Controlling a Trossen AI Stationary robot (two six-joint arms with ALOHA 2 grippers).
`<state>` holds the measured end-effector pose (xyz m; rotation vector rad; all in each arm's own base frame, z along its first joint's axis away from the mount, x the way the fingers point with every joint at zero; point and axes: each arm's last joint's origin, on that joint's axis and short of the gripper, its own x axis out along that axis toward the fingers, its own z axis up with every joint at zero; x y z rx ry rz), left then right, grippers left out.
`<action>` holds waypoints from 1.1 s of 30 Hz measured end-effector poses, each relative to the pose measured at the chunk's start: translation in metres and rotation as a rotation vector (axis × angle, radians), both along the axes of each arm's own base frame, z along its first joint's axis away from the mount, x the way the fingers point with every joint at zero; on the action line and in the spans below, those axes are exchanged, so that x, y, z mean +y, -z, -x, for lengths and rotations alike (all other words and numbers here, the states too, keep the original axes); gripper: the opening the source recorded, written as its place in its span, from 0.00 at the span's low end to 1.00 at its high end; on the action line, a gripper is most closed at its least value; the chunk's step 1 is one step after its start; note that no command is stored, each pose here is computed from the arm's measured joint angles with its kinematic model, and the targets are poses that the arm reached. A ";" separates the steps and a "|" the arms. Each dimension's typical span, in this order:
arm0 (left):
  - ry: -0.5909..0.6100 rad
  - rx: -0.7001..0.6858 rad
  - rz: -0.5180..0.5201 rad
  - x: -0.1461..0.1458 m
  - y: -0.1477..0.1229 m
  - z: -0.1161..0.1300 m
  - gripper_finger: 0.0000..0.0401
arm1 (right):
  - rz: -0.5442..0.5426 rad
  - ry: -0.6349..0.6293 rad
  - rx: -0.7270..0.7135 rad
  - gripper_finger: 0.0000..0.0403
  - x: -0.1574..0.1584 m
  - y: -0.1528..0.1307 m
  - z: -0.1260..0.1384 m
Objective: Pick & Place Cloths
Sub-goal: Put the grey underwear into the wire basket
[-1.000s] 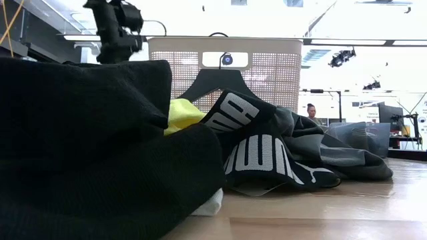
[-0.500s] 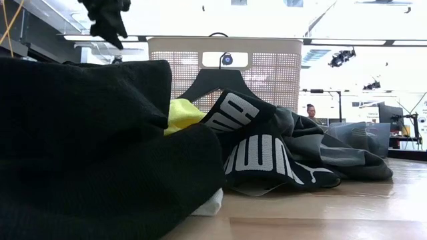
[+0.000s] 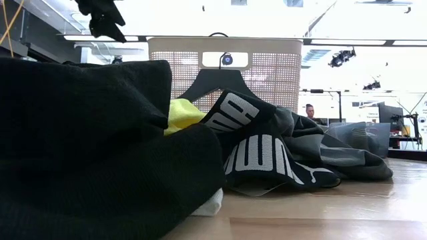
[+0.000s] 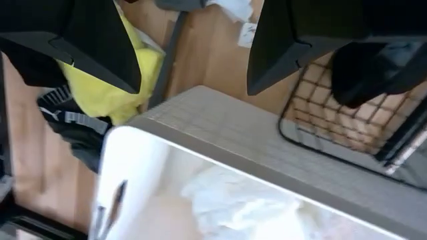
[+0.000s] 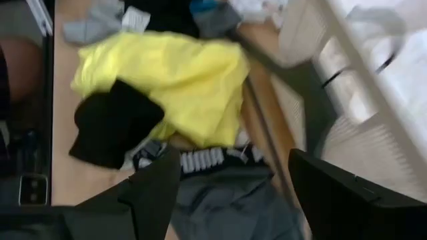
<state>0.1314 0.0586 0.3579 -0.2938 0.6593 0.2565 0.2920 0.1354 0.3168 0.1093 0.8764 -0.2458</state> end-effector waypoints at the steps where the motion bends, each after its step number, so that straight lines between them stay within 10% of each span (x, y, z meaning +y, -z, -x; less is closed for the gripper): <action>1: 0.004 -0.015 0.001 -0.002 0.002 0.000 0.67 | -0.004 0.000 0.009 0.67 0.003 0.007 0.001; 21: 0.094 -0.093 -0.033 -0.033 0.022 -0.016 0.67 | -0.082 -0.029 -0.022 0.67 0.012 0.140 0.031; 33: 0.104 -0.101 -0.054 -0.042 0.021 -0.018 0.67 | 0.109 -0.160 -0.026 0.67 -0.005 0.166 0.038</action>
